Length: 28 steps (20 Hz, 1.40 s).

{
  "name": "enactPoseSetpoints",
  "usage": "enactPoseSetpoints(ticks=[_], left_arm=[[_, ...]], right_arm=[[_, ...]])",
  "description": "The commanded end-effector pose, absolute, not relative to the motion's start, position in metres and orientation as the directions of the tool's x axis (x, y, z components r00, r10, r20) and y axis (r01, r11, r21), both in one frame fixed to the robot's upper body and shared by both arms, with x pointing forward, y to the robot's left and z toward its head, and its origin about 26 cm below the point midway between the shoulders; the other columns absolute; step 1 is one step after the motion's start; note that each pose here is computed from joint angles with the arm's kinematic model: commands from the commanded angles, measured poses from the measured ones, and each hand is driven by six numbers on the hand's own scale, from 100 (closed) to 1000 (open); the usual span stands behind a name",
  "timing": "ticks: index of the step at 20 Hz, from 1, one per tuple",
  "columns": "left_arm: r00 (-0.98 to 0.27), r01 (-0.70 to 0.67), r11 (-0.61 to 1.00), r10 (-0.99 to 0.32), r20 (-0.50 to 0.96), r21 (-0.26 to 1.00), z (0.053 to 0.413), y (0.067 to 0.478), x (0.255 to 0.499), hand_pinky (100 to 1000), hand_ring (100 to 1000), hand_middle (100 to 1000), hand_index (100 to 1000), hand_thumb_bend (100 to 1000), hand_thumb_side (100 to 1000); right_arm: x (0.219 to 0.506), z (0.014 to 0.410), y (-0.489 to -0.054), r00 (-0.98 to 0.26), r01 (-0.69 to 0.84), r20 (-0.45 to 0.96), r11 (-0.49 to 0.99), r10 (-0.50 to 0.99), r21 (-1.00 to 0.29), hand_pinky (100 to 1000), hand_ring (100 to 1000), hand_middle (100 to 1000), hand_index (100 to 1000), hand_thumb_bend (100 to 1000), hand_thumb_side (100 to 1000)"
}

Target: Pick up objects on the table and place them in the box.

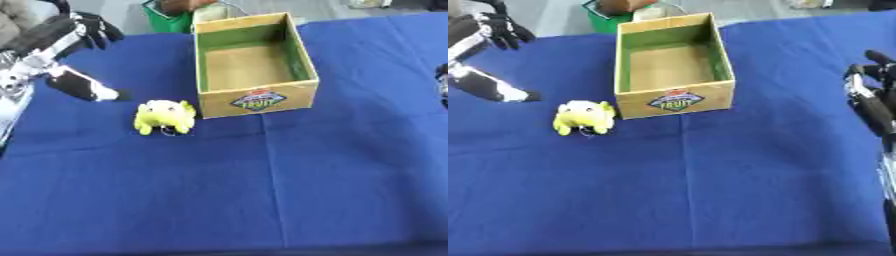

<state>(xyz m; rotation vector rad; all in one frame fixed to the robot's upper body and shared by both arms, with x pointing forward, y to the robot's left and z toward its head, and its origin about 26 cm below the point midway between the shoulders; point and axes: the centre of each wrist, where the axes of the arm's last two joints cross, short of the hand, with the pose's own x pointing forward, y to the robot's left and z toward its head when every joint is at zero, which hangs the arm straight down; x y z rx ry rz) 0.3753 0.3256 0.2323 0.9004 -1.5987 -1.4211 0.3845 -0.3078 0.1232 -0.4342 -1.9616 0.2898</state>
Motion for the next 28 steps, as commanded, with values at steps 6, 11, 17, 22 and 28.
enactPoseSetpoints(ticks=[6,11,17,22,28], left_arm=[[-0.441,0.126,0.038,-0.893,0.09,0.991,0.22,0.316,0.407,632,602,649,788,753,219],[-0.446,0.203,0.047,-0.885,0.135,0.978,0.204,0.31,0.419,628,599,646,785,780,207],[-0.431,0.224,0.067,-0.888,0.161,0.972,0.191,0.304,0.427,634,608,658,785,798,207],[-0.411,0.225,0.077,-0.896,0.166,0.971,0.178,0.3,0.432,629,604,653,781,787,194],[-0.399,0.246,0.079,-0.9,0.175,0.966,0.161,0.295,0.436,616,576,619,756,647,100]], right_arm=[[0.384,0.132,-0.309,-0.402,0.169,0.807,0.901,0.433,-0.399,746,902,665,912,100,543],[0.384,0.131,-0.308,-0.401,0.166,0.808,0.902,0.43,-0.398,746,902,665,912,100,543],[0.385,0.13,-0.307,-0.402,0.162,0.81,0.904,0.426,-0.395,746,901,664,912,100,544],[0.385,0.13,-0.306,-0.403,0.16,0.811,0.905,0.424,-0.394,746,901,664,912,100,543],[0.385,0.13,-0.306,-0.404,0.159,0.812,0.907,0.421,-0.391,746,901,664,912,100,544]])
